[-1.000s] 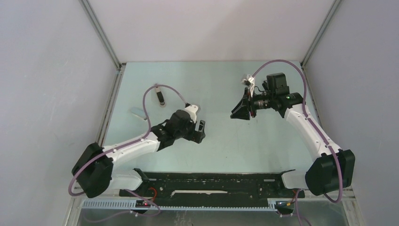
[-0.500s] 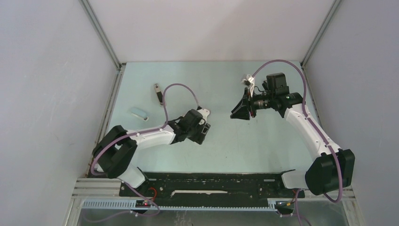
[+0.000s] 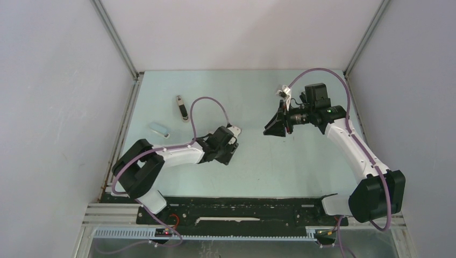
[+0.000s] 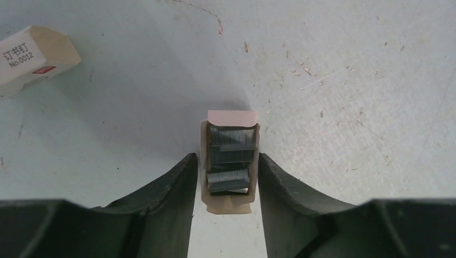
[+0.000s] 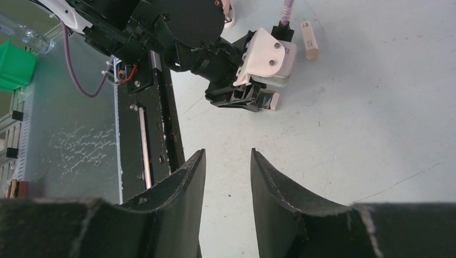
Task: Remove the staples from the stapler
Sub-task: Move the staple box to the center of the board, then adjust the staple box at the center of the board.
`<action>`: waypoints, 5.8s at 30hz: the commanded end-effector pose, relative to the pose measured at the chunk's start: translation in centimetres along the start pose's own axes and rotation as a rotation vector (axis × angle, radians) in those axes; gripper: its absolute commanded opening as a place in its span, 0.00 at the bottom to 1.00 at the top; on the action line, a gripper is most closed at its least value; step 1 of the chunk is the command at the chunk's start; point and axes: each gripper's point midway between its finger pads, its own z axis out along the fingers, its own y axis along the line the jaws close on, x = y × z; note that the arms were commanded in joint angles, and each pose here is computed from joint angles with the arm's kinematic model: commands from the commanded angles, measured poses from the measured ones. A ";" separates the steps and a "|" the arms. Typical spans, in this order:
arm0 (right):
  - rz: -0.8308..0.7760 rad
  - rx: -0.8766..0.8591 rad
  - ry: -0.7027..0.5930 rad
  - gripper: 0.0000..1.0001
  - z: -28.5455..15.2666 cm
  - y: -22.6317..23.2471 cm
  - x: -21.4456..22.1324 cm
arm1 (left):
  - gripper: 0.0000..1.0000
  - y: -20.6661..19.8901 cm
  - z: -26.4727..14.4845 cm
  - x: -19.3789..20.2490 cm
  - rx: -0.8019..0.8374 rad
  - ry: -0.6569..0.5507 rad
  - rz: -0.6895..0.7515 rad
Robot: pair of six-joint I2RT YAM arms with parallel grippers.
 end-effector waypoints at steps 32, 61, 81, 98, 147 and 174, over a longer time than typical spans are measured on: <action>0.010 0.030 -0.028 0.45 -0.9 -0.8 -0.6 | 0.63 -6.9 -0.4 -2.4 0.175 -0.122 0.266; 0.005 0.008 -0.046 0.44 -0.8 -0.4 -0.6 | 0.79 11.8 -5.3 -7.7 0.084 -0.561 -0.718; 0.007 0.002 -0.038 0.44 -0.5 -0.3 -0.4 | 0.50 14.6 -0.9 -8.2 0.039 -0.419 -0.717; 0.009 -0.002 -0.035 0.44 -0.4 -0.3 -0.3 | 0.24 13.3 0.3 -7.3 0.104 -0.379 -0.708; 0.014 0.132 -0.128 0.45 -5.2 -2.3 -1.6 | 0.00 -14.5 -5.3 -12.1 0.503 -0.767 -0.316; 0.036 0.110 -0.126 0.45 -5.0 -2.4 -1.4 | 0.43 -14.9 -1.3 -7.1 0.428 -0.630 -0.137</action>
